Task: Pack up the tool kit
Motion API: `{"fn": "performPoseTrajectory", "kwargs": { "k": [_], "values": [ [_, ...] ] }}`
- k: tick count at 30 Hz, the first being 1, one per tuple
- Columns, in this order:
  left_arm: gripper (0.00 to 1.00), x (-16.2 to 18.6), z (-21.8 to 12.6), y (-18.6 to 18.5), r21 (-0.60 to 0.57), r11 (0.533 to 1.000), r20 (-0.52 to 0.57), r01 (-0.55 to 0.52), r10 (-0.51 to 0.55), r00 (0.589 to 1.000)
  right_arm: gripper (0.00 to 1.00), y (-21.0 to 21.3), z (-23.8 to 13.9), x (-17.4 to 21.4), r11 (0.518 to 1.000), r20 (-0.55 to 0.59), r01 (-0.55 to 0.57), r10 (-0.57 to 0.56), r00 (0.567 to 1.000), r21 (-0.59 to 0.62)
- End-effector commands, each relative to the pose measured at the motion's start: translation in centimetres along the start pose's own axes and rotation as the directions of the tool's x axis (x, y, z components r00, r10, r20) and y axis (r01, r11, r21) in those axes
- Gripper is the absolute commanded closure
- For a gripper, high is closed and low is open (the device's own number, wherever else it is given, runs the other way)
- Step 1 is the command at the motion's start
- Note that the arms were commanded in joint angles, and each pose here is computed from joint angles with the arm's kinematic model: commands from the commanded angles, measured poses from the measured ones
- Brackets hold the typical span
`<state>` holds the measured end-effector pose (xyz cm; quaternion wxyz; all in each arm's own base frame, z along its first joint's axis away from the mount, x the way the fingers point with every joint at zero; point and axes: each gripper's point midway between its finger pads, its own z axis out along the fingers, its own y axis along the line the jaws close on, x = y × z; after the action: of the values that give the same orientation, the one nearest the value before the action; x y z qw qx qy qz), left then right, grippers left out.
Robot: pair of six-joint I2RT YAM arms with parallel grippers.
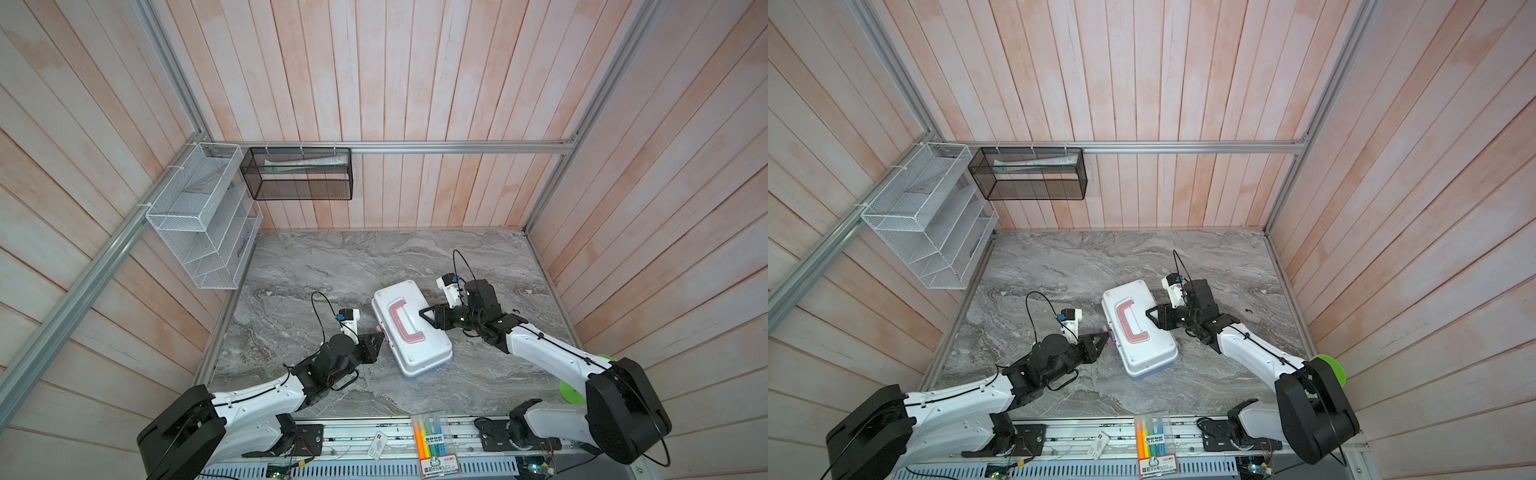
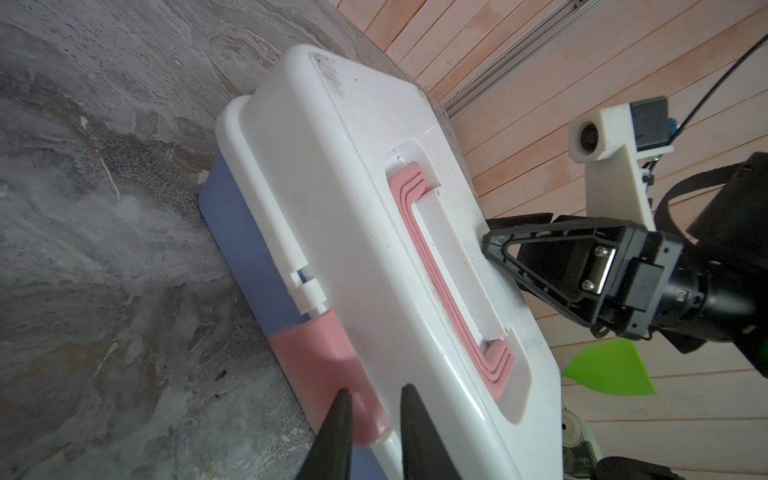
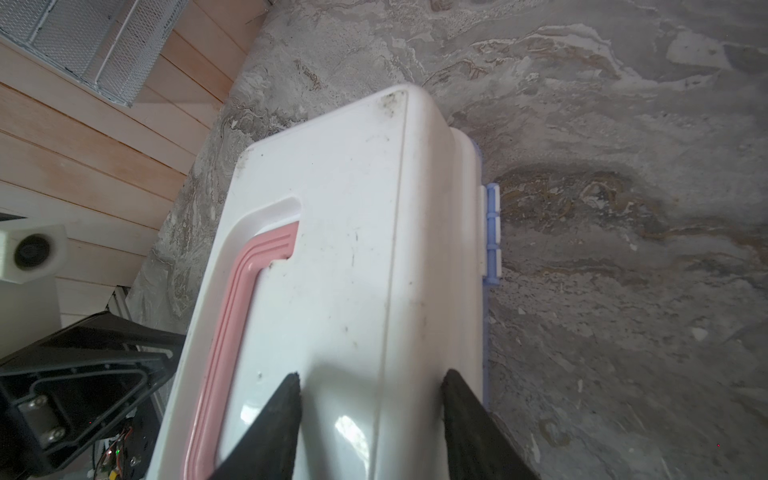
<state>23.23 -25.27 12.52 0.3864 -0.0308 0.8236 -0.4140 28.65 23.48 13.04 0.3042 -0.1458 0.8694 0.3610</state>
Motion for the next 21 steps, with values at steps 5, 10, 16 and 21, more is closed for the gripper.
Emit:
{"fn": "performPoseTrajectory", "kwargs": {
  "k": [5, 10, 16, 21],
  "values": [
    [0.82, 0.14, -0.14, 0.01, 0.013, 1.0, -0.002, 0.004, -0.004, 1.0, 0.49, -1.81, 0.75, 6.71, 0.996, -0.225, -0.074, 0.084, 0.971, 0.056],
    [0.86, 0.03, 0.02, -0.22, 0.014, 1.0, -0.005, -0.005, 0.005, 1.0, 0.49, -1.87, 0.82, 6.83, 0.996, -0.228, -0.076, 0.087, 0.97, 0.057],
    [0.96, 0.19, 0.45, -0.33, 0.008, 1.0, -0.022, -0.014, 0.014, 1.0, 0.49, -1.97, 0.85, 6.97, 0.995, -0.231, -0.078, 0.09, 0.969, 0.059],
    [0.99, 0.34, 0.81, -0.39, 0.004, 1.0, -0.036, -0.019, 0.019, 0.999, 0.49, -2.05, 0.92, 7.18, 0.995, -0.237, -0.08, 0.092, 0.967, 0.061]
  ]
}}
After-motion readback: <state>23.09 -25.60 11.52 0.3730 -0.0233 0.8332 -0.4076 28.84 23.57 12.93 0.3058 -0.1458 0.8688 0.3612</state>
